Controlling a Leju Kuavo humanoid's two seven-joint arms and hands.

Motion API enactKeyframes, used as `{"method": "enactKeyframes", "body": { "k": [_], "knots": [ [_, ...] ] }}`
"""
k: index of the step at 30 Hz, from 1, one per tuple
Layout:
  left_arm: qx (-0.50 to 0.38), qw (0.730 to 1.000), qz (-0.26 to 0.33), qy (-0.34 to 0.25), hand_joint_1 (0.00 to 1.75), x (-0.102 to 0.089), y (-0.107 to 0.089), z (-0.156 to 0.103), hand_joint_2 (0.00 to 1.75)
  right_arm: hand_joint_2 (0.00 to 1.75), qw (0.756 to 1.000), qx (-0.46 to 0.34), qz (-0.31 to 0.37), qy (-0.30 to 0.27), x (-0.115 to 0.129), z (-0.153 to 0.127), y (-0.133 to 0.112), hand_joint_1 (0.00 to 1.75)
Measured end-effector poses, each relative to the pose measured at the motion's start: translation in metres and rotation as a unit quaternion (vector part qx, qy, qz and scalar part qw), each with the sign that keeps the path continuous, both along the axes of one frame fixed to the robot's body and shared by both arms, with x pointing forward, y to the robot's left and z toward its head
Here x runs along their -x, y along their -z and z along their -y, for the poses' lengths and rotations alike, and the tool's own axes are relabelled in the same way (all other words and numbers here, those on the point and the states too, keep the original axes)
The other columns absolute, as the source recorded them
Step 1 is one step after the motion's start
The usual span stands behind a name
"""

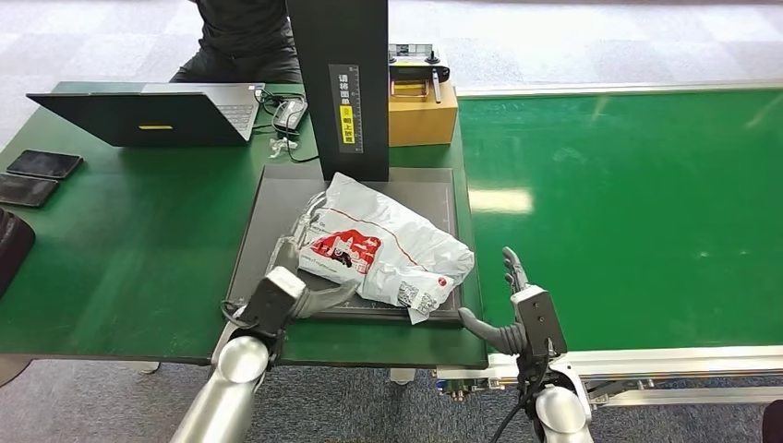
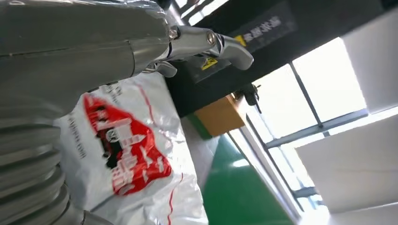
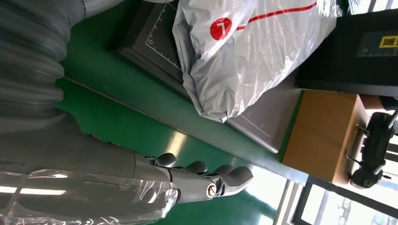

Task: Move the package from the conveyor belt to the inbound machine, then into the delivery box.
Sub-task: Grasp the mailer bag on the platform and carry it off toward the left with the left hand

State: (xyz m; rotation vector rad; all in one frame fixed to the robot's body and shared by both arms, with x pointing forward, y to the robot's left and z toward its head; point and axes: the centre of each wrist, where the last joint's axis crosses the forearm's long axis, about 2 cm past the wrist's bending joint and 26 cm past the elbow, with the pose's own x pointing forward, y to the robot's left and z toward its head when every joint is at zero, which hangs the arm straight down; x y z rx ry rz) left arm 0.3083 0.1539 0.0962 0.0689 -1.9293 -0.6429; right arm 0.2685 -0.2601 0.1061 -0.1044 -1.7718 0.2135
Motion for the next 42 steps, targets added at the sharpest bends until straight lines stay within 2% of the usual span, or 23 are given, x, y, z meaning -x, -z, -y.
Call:
{"method": "enactKeyframes", "body": {
  "k": [4, 7, 13, 21, 22, 25, 26, 32, 42],
  "knots": [
    [-0.125, 0.991, 0.047, -0.012, 0.00, -0.021, -0.016, 0.016, 1.75, 1.75, 1.000, -0.004, -0.007, -0.006, -0.004, -0.003, -0.001, 0.00],
    [-0.190, 0.981, 0.047, -0.012, 0.00, -0.034, -0.025, 0.026, 1.75, 1.75, 1.000, -0.005, -0.011, -0.008, -0.007, -0.004, -0.001, 0.00],
    [-0.246, 0.967, -0.057, 0.032, 0.00, -0.059, -0.030, 0.041, 1.75, 1.75, 1.000, -0.003, -0.018, -0.013, -0.009, -0.006, 0.001, 0.00],
    [-0.345, 0.923, -0.172, 0.021, 0.00, -0.066, -0.023, 0.048, 1.75, 1.75, 1.000, -0.003, -0.022, -0.008, -0.008, -0.006, 0.003, 0.00],
    [-0.356, 0.917, -0.180, 0.020, 0.17, -0.067, -0.022, 0.048, 1.75, 1.75, 1.000, -0.003, -0.022, -0.008, -0.008, -0.006, 0.003, 0.00],
    [-0.385, 0.901, -0.198, 0.015, 1.47, -0.067, -0.020, 0.048, 1.75, 1.75, 1.000, -0.003, -0.022, -0.007, -0.008, -0.006, 0.003, 0.00],
    [-0.391, 0.898, -0.200, 0.013, 1.74, -0.068, -0.019, 0.048, 1.75, 1.75, 1.000, -0.003, -0.022, -0.007, -0.008, -0.006, 0.003, 0.00],
    [-0.395, 0.898, -0.197, 0.007, 1.75, -0.069, -0.018, 0.046, 1.75, 1.75, 1.000, -0.003, -0.023, -0.007, -0.008, -0.006, 0.003, 0.00],
    [-0.356, 0.919, -0.167, 0.007, 1.75, -0.062, -0.010, 0.044, 1.75, 1.75, 1.000, -0.003, -0.027, -0.008, -0.006, -0.006, 0.005, 0.00]
  ]
}}
